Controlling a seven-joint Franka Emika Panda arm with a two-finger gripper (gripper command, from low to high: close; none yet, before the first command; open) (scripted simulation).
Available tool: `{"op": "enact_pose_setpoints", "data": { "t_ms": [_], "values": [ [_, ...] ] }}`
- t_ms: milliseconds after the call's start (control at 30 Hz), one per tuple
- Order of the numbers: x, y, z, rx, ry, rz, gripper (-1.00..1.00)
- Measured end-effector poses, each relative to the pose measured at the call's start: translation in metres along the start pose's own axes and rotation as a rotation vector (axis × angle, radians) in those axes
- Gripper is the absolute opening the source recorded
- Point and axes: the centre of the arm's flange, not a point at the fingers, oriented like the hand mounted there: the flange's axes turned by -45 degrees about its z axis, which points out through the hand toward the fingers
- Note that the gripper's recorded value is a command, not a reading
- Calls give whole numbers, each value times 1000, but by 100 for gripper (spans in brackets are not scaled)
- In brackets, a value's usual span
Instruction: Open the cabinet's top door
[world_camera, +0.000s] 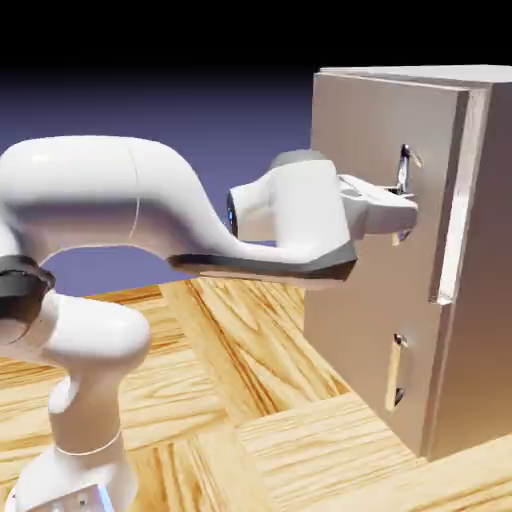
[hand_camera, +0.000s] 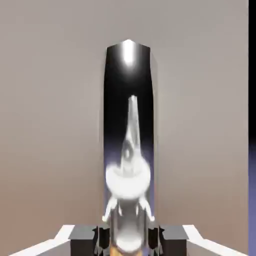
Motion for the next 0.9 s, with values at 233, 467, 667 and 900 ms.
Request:
{"op": "enact_pose_setpoints", "data": {
  "t_ms": [233, 467, 667, 900],
  "values": [
    [0, -18, -44, -107, 0, 0, -100],
    [0, -39, -83, -208, 0, 0, -100],
    [0, -58, -112, -285, 0, 1, -100],
    [0, -78, -137, -356, -1, -1, -100]
  ]
}}
